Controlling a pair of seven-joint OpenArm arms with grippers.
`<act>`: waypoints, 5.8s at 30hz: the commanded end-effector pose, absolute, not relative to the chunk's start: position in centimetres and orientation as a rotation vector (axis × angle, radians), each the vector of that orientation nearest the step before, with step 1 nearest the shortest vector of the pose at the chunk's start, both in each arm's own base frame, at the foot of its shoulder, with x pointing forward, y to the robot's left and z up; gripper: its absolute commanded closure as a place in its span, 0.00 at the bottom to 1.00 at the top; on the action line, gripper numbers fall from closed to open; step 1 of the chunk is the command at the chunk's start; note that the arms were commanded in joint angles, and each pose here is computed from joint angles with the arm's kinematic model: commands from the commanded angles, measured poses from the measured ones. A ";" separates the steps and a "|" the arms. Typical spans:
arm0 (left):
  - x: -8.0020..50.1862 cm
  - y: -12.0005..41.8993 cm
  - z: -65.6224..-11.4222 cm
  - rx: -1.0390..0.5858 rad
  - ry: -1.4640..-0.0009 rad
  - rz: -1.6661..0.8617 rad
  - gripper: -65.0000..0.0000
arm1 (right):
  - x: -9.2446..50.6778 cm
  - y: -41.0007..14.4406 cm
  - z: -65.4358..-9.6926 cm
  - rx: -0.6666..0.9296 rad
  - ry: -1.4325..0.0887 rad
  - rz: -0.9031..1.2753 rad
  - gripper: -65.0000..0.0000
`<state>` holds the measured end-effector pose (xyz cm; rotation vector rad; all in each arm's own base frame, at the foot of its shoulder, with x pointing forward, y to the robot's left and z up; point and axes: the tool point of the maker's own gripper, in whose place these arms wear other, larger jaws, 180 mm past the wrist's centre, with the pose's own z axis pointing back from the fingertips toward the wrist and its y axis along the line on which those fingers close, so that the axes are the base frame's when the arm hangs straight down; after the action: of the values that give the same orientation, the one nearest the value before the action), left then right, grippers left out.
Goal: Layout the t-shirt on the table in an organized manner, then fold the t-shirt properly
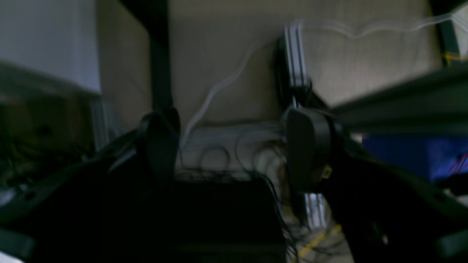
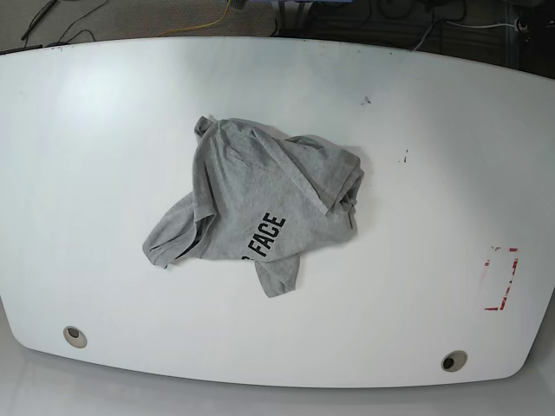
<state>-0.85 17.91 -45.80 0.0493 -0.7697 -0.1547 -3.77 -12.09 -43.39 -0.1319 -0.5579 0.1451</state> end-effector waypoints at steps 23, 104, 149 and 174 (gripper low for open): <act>6.4 17.2 -37.1 0.069 -1.052 -0.239 0.34 | 1.5 -9.0 -37.6 -0.098 -0.743 0.111 0.58; 13.3 17.5 -36.6 0.095 -1.212 -0.245 0.34 | 10.0 -19.1 -36.9 -0.248 -0.926 0.116 0.58; 21.6 18.4 -32.5 0.056 -1.441 -0.081 0.34 | 21.7 -14.0 -34.5 0.246 -1.084 -0.311 0.58; 22.2 18.9 -31.9 0.071 -1.456 -0.120 0.34 | 23.6 -6.9 -33.2 0.430 -1.078 -0.030 0.58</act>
<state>21.95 18.70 -33.23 0.0601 -1.4069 -0.1151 23.14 -6.81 -34.31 0.4181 -1.0351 -0.0553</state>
